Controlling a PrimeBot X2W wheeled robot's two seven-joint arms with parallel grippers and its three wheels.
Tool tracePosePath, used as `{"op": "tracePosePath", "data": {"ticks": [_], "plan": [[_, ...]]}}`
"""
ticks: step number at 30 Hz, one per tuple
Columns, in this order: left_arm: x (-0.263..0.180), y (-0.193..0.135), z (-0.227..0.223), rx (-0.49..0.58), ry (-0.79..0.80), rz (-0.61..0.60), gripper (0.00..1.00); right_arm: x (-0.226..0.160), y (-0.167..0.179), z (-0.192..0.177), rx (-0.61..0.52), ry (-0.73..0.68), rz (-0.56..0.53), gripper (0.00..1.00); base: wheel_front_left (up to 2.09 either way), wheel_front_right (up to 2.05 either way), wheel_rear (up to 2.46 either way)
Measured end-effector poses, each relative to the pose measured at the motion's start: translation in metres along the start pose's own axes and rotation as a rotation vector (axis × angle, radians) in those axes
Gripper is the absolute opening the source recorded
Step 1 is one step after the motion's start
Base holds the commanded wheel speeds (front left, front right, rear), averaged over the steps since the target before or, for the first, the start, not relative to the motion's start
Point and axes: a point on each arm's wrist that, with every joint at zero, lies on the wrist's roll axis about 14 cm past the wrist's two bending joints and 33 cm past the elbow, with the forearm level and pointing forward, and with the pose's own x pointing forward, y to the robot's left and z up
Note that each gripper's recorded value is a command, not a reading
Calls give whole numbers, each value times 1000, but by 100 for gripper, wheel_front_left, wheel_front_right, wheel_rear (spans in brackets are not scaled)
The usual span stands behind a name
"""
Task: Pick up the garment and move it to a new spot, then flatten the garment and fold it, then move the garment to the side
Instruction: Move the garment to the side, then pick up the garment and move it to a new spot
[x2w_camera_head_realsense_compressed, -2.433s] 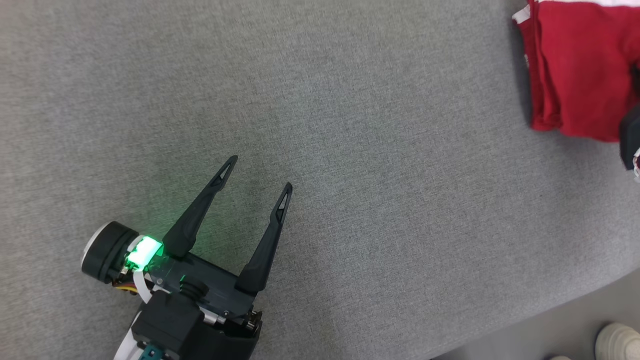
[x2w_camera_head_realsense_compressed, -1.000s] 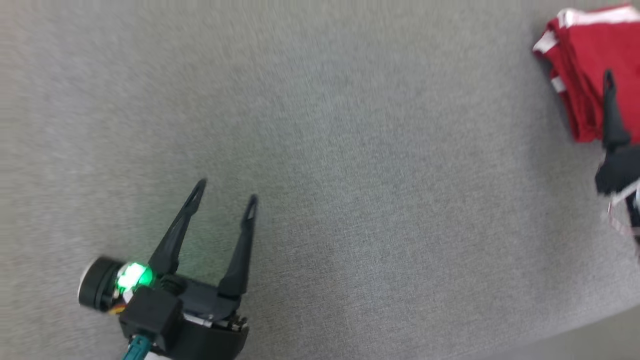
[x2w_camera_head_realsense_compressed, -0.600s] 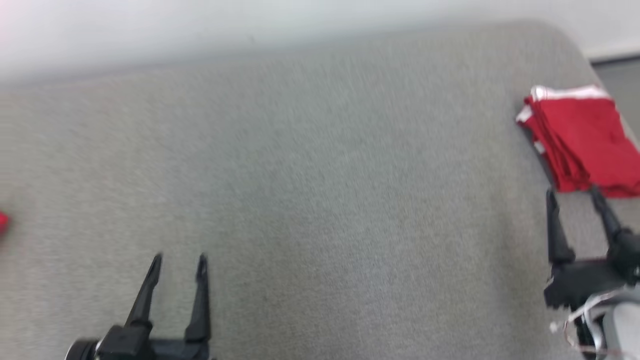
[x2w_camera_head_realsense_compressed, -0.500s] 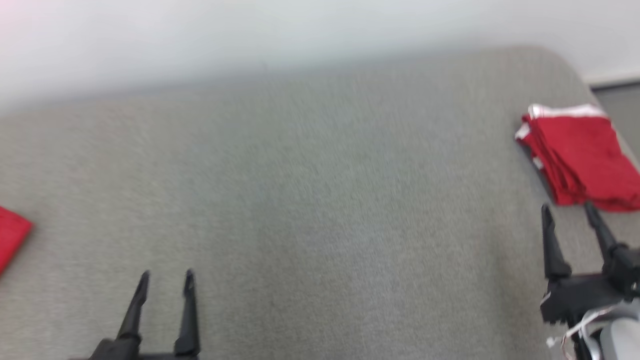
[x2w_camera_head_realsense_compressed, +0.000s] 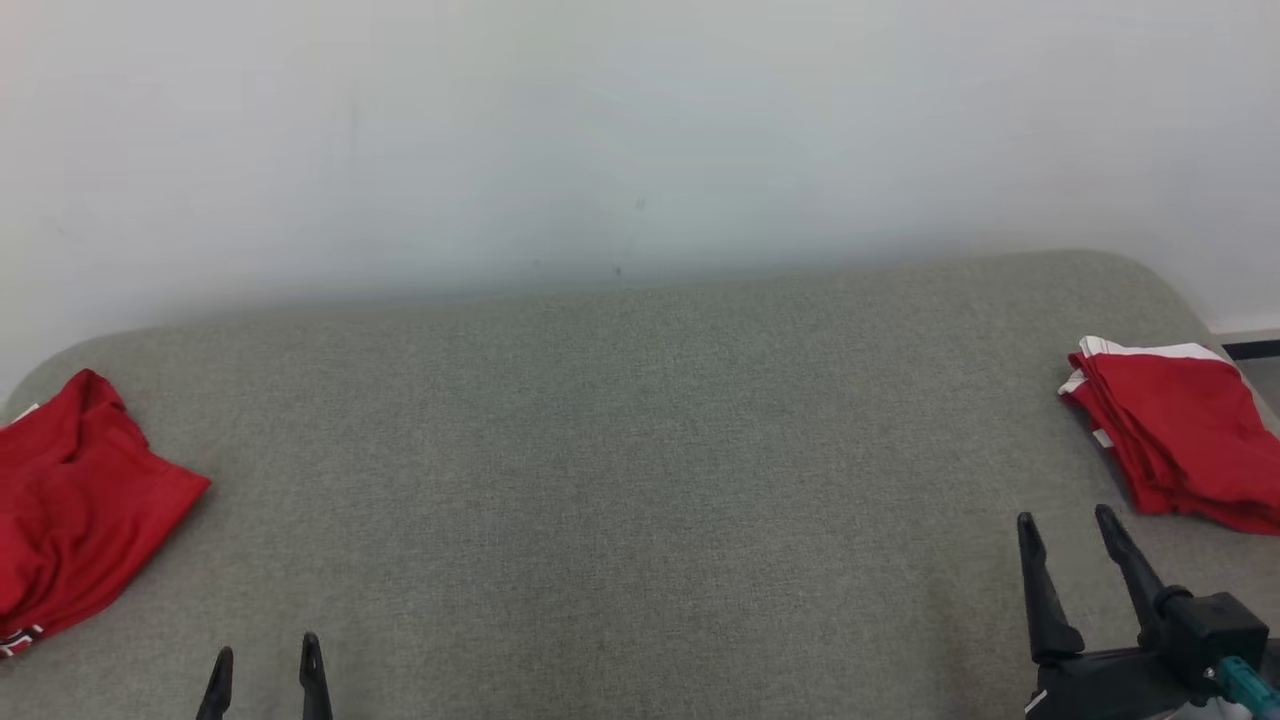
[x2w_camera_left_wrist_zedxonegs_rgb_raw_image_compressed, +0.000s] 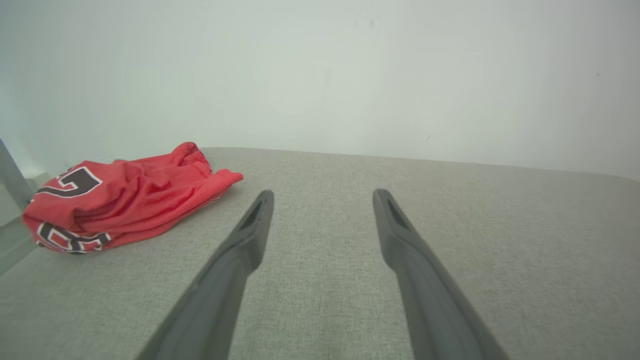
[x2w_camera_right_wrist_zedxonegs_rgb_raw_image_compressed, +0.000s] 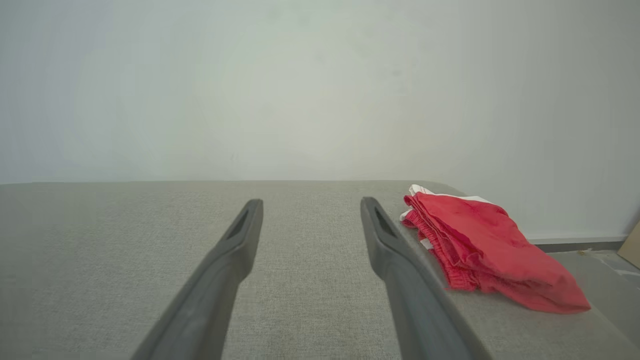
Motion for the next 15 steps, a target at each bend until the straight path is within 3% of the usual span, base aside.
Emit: {"op": "tracePosePath", "data": {"ticks": [15], "plan": [[-20,17,-21,-6,67,42,100,-16,29,-19,53,50,58,100,0,0,0]]}}
